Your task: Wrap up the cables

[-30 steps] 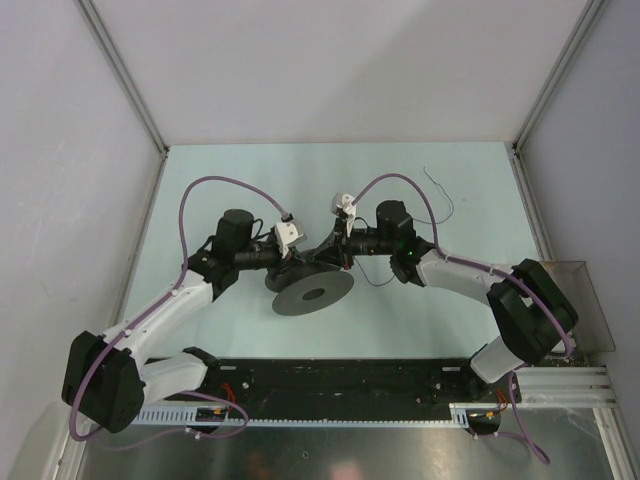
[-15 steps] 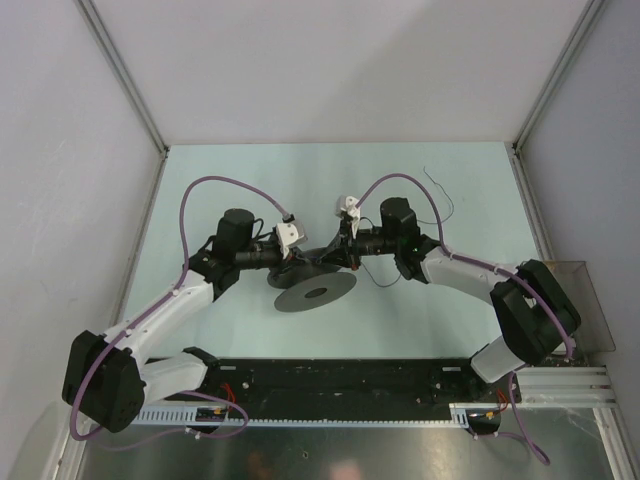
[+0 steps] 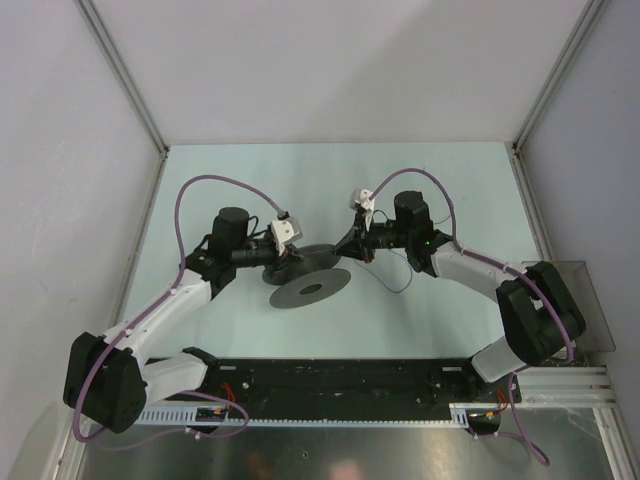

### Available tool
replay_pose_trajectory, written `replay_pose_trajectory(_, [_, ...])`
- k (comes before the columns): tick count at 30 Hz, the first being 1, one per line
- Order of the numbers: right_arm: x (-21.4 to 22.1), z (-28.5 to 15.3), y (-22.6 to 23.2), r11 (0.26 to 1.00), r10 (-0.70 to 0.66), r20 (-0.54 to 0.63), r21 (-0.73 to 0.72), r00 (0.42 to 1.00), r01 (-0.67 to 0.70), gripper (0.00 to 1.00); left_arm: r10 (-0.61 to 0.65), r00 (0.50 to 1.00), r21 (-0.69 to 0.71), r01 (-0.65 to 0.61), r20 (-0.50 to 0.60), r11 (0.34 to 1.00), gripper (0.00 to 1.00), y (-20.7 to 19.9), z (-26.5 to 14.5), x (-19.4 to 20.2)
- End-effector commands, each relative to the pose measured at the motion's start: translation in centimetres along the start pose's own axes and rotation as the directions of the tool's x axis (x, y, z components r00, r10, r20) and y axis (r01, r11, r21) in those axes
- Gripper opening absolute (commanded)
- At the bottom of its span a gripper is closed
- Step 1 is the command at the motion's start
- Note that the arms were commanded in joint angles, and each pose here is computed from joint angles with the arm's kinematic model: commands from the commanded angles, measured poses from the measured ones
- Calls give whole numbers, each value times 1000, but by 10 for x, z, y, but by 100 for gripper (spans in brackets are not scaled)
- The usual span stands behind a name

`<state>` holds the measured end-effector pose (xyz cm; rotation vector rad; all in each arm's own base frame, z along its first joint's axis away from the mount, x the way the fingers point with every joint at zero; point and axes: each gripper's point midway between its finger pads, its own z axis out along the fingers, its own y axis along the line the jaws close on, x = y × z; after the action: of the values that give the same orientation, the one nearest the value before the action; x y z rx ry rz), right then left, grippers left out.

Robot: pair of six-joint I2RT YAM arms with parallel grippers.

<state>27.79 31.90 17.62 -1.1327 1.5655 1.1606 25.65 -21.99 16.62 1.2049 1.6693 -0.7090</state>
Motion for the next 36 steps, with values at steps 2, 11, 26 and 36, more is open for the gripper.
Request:
replay_pose_trajectory(2, [-12,-11,-12,997,-36,16,73,999,35,0,47,998,-40,-46,27,998,0,11,-9,-16])
replay_pose_trajectory(11, [-18,4,1,998,-57,35,42,998,55,0,15,999,-2,-15,51,1000,25,7,-5,-27])
replay_pose_trajectory(26, [-25,10,1,998,-55,64,47,996,52,0,24,1000,-36,-23,19,999,54,19,-1,-24])
replay_pose_trajectory(36, [-39,15,-1,997,-54,117,64,992,47,0,15,1000,-47,-14,14,999,62,24,1,-26])
